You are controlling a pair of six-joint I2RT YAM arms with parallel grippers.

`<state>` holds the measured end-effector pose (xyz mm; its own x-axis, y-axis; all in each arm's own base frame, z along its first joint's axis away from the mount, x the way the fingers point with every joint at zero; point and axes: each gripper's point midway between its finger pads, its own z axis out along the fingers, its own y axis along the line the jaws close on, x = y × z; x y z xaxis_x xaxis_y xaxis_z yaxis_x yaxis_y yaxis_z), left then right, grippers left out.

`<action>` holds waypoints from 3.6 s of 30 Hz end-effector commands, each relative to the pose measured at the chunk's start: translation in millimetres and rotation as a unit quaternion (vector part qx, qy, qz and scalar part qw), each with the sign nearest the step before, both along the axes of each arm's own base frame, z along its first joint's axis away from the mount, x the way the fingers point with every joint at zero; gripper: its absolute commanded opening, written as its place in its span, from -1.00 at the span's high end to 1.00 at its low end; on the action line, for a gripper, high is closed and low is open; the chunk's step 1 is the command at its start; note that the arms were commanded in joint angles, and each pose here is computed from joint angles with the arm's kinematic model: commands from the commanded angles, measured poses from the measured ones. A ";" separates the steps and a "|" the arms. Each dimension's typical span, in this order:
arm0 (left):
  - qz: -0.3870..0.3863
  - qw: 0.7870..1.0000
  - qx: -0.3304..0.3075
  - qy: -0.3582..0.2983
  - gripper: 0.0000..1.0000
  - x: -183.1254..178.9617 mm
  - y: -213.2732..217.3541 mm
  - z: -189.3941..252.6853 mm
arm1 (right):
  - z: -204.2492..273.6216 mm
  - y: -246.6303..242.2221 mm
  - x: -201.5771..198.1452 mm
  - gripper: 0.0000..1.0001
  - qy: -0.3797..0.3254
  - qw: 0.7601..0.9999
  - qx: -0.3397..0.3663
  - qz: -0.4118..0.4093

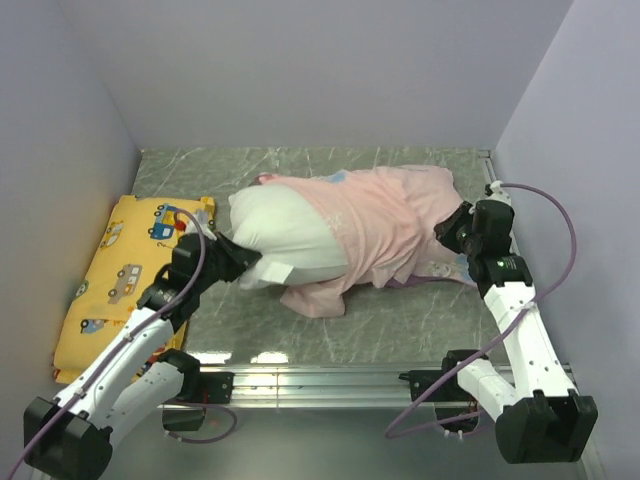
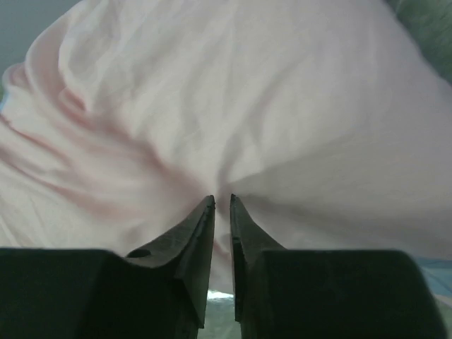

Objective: Remove the pillowcase from the pillow

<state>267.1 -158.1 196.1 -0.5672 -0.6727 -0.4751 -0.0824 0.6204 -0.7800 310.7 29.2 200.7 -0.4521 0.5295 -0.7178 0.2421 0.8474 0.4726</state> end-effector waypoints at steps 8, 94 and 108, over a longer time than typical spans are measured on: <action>0.025 0.997 -0.038 0.055 0.99 -26.3 -4.9 -80.4 | 94.2 119.5 17.2 -0.14 -0.118 0.966 -0.088 0.214; -0.033 0.993 0.064 -0.096 0.99 -20.3 -0.4 82.0 | 213.6 56.2 -101.3 1.00 -0.205 0.977 -0.048 0.025; -0.025 0.998 0.022 -0.058 0.99 41.7 -16.8 80.3 | 44.4 177.8 44.0 1.00 -0.020 0.973 -0.184 0.135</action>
<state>281.6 -178.7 262.3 -0.5969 -0.5837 -0.5505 0.0028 0.6846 -0.7289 314.6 180.9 310.7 -0.4084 0.1614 -0.8984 0.0035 0.9845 0.1753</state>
